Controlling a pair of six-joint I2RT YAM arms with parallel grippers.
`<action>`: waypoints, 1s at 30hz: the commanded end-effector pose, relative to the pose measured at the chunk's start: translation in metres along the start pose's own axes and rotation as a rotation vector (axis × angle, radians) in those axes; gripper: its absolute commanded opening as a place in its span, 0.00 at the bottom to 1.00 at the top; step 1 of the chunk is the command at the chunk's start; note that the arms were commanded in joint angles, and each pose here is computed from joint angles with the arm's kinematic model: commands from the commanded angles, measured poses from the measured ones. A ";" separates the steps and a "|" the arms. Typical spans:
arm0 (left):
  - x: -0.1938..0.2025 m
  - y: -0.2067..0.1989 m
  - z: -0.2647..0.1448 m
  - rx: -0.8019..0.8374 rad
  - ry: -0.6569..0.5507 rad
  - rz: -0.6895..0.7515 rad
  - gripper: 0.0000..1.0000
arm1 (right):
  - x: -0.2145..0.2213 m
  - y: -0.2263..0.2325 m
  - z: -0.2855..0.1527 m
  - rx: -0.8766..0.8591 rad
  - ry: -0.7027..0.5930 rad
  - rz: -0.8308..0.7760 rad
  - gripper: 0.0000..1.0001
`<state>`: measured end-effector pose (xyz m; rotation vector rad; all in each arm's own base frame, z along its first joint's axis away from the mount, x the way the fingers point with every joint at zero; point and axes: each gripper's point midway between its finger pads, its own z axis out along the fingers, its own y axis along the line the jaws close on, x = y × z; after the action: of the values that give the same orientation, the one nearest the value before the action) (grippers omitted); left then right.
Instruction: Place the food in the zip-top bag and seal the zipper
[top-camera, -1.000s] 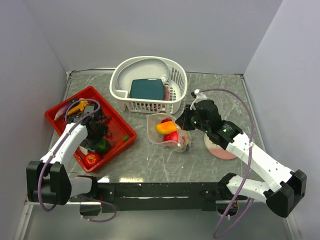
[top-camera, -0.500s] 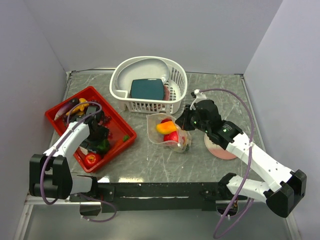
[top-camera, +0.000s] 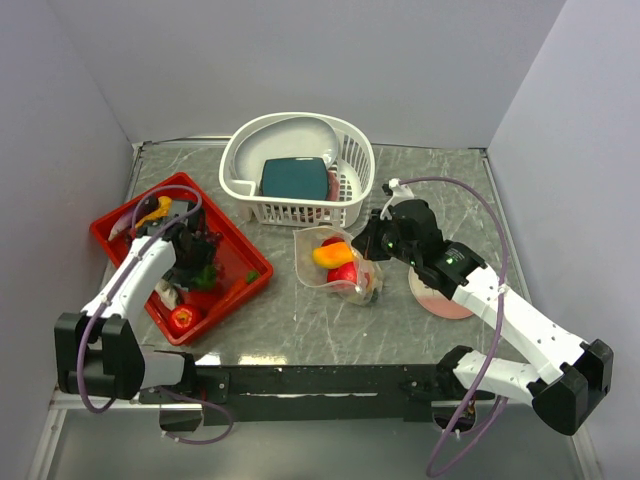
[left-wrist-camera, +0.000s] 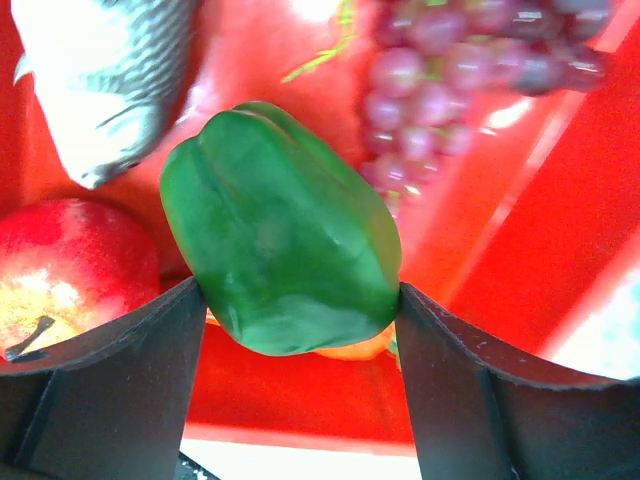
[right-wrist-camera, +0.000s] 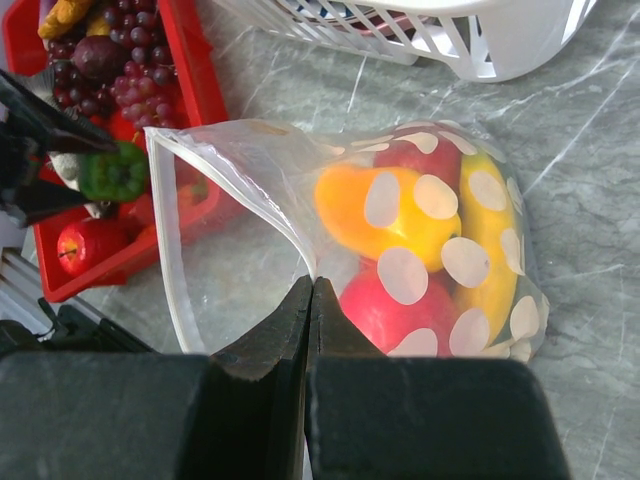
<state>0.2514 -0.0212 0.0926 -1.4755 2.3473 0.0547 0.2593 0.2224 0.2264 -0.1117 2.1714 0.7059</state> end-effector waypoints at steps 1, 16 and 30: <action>-0.019 -0.016 -0.034 0.127 -0.063 0.068 0.33 | -0.010 0.000 -0.005 0.002 -0.048 -0.018 0.00; 0.047 -0.102 -0.166 0.683 -0.075 0.457 0.24 | -0.023 -0.002 -0.008 0.044 -0.070 -0.007 0.00; 0.147 -0.134 -0.262 0.985 0.093 0.670 0.24 | -0.032 -0.009 -0.015 0.103 -0.104 0.024 0.00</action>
<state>0.2437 -0.2419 0.2857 -0.2935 2.3041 -0.7499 0.2666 0.2070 0.2269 -0.0435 2.1734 0.6040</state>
